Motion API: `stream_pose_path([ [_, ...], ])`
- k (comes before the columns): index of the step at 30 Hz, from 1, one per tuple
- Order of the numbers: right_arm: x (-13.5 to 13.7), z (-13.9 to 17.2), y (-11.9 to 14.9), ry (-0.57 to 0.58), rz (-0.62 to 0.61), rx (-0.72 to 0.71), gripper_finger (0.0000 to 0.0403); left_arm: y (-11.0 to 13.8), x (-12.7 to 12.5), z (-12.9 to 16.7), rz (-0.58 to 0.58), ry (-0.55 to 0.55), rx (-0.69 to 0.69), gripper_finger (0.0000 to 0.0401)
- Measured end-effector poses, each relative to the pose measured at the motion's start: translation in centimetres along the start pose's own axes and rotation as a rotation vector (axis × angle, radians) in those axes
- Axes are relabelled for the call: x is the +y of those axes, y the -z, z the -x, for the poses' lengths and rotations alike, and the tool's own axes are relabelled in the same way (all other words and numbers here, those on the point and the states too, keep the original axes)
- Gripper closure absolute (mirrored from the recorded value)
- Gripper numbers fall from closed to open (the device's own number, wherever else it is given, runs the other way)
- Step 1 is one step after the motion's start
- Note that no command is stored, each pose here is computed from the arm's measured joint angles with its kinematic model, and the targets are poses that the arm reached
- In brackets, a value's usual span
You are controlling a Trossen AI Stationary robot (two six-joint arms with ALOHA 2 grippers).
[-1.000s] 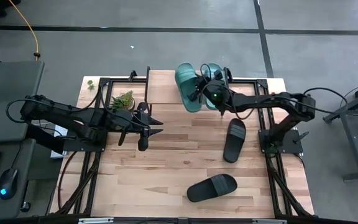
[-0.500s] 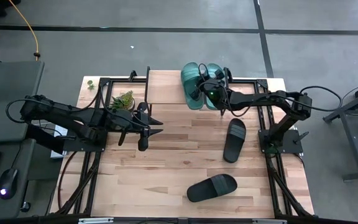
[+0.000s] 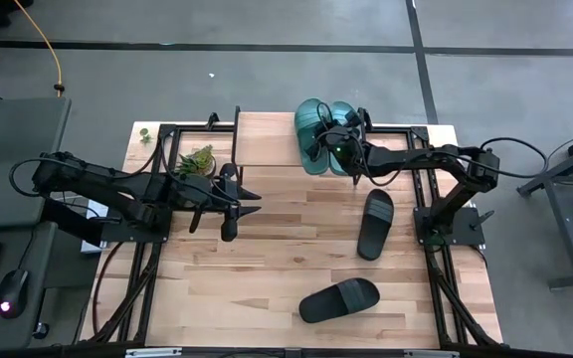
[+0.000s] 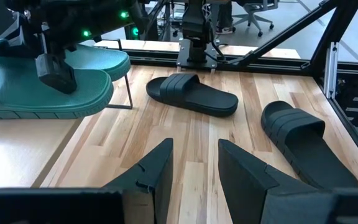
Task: Pick and place slides into the shelf
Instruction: Put the green slide on the shelf
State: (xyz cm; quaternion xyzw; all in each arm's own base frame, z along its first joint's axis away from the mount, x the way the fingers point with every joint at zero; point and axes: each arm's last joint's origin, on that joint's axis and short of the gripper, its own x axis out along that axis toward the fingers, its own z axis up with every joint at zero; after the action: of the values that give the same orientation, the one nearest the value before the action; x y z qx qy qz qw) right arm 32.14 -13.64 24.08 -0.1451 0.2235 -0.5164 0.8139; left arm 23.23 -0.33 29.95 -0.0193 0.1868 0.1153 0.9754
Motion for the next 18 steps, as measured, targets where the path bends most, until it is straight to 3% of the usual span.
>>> stream_pose_path([
  [18,-0.01,0.05,0.17,0.01,0.038,0.019,0.0401,0.0,0.0,0.0,0.0,0.0,0.0,0.0288],
])
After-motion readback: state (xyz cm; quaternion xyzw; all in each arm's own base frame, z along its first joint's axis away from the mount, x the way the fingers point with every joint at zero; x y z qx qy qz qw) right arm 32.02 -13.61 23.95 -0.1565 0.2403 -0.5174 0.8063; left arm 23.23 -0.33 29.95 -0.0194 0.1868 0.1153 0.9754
